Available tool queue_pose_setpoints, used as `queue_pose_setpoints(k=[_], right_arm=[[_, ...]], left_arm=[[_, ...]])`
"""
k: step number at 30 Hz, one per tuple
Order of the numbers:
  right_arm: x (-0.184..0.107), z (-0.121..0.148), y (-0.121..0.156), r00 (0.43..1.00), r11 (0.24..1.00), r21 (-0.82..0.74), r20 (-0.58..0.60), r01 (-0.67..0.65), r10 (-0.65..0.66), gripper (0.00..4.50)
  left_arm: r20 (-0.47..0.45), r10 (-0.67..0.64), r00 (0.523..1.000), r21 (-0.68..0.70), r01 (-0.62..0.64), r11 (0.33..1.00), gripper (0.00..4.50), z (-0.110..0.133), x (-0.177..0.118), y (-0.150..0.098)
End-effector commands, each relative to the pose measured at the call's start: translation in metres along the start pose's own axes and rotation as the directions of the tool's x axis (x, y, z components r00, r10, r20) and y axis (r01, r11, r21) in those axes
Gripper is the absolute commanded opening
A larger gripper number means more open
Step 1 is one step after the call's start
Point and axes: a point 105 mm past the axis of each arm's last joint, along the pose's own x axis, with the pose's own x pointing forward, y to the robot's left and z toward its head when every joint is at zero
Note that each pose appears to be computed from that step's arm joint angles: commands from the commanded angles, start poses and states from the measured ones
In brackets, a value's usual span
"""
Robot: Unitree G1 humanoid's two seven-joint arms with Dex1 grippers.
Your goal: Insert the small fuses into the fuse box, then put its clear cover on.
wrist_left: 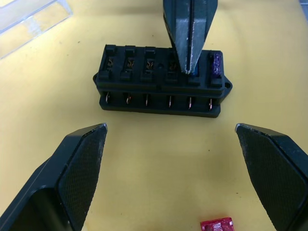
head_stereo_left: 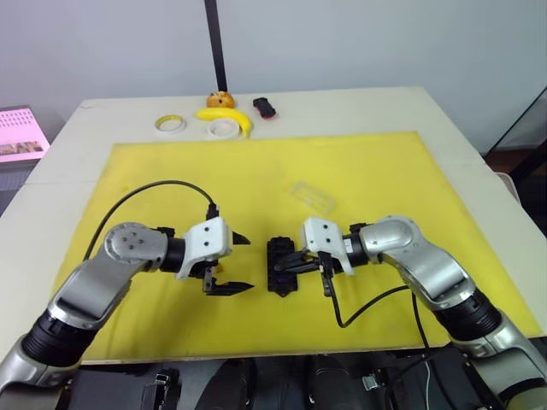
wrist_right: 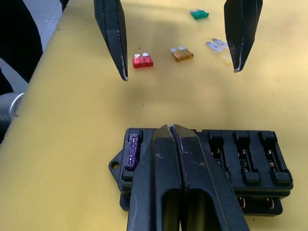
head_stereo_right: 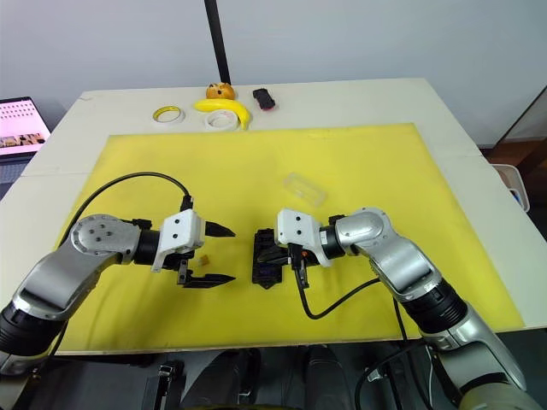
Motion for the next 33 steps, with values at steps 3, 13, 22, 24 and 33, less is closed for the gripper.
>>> queue_pose_setpoints(k=[3, 13, 22, 24, 33], right_arm=[[-0.023, 0.041, -0.025, 0.99, 0.996, -0.007, 0.109, 0.094, -0.093, 0.01], [-0.089, 0.034, -0.043, 0.976, 0.971, -0.144, -0.072, 0.193, -0.205, 0.01], [-0.159, -0.006, -0.055, 0.928, 0.955, -0.105, -0.226, 0.278, -0.295, 3.7], [-0.168, -0.011, -0.055, 0.922, 0.952, -0.093, -0.237, 0.292, -0.306, 4.42], [-0.165, -0.01, -0.06, 0.928, 0.948, -0.077, -0.193, 0.31, -0.319, 4.42]], left_arm=[[0.073, 0.058, 0.996, 0.016, -0.059, 0.998, 4.5, 0.024, -0.018, 0.015], [0.009, 0.191, 0.982, -0.238, -0.183, 0.954, 4.5, 0.006, -0.097, 0.019], [-0.223, 0.356, 0.908, -0.363, -0.416, 0.834, 4.5, -0.043, -0.188, 0.009], [-0.263, 0.37, 0.891, -0.375, -0.448, 0.811, 4.5, -0.054, -0.202, 0.005], [-0.253, 0.357, 0.899, -0.413, -0.434, 0.8, 4.5, -0.075, -0.194, 0.005]])
